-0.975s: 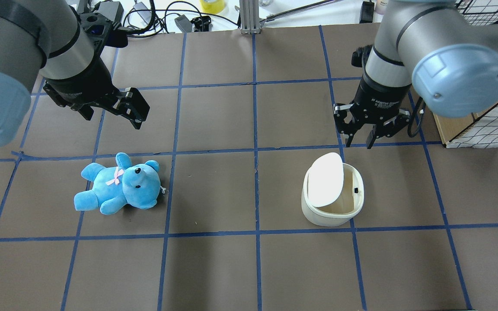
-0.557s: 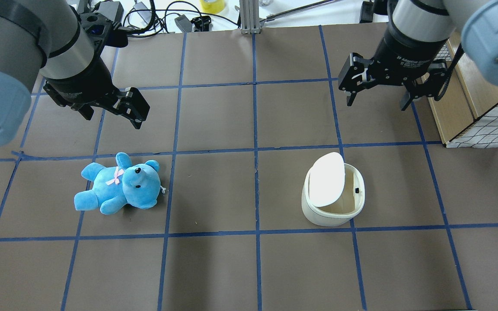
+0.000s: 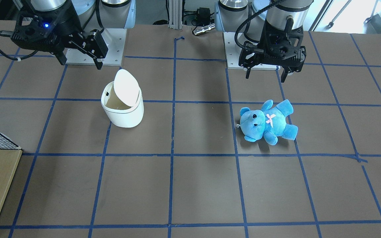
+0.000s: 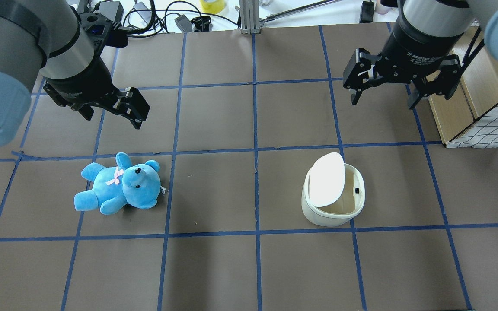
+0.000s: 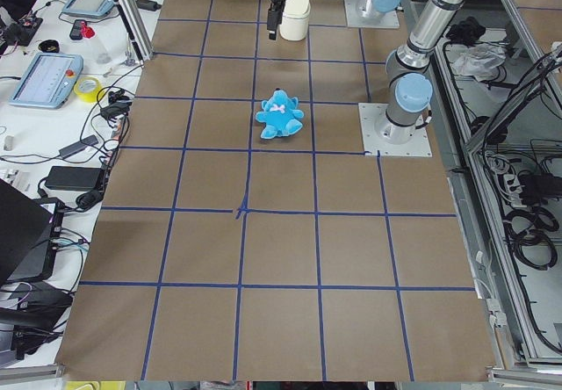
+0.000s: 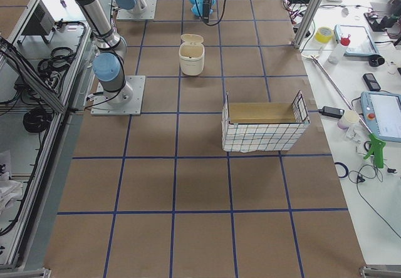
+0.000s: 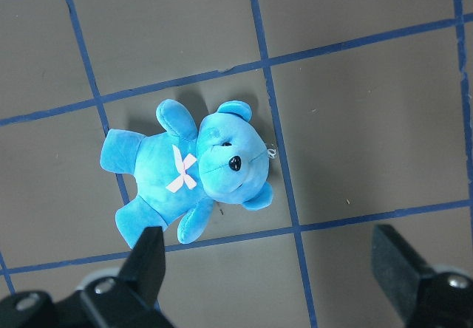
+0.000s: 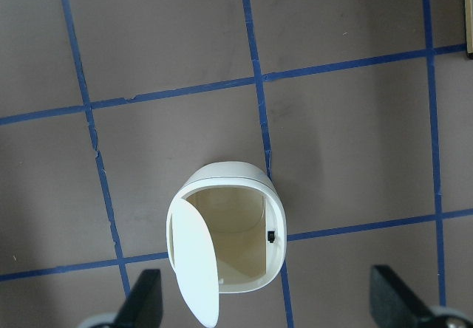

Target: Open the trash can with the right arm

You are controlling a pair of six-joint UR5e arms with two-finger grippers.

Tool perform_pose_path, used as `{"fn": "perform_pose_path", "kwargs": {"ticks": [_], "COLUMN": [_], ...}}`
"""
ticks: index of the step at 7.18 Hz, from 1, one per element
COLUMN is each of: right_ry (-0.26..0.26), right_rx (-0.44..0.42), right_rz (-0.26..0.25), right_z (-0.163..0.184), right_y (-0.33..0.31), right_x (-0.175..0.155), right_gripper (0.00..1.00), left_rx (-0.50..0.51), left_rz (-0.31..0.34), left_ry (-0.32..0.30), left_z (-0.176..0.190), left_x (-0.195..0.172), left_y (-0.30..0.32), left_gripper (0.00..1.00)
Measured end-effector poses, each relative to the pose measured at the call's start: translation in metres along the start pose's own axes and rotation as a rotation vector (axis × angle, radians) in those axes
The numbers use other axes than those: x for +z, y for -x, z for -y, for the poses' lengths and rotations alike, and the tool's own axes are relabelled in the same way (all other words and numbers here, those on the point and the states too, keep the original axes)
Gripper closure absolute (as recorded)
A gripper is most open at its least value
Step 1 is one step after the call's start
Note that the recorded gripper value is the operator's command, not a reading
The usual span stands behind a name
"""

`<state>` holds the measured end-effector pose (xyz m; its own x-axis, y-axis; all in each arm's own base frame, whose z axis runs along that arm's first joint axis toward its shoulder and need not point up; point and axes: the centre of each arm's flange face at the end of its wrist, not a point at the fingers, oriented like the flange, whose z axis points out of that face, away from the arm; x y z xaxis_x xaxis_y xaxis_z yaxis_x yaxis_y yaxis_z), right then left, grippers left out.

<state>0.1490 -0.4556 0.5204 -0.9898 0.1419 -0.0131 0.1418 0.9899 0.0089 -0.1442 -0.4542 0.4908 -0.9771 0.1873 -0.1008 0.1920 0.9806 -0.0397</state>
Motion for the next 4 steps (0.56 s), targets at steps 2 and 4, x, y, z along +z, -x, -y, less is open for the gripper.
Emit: {"fn": "perform_pose_path", "kwargs": {"ticks": [2,4], "right_ry": [0.023,0.042], "right_rx": [-0.001,0.003], "right_rz": [-0.005,-0.018], "right_z": [-0.001,-0.002], "right_y": [0.001,0.000], "right_x": [0.010,0.020], "right_gripper": [0.00,0.00], "left_rx": [0.000,0.000], "left_rz": [0.000,0.000], "left_ry": [0.000,0.000], "left_z": [0.000,0.000], "left_x": [0.000,0.000], "left_y": [0.000,0.000], "left_gripper": [0.00,0.00]}}
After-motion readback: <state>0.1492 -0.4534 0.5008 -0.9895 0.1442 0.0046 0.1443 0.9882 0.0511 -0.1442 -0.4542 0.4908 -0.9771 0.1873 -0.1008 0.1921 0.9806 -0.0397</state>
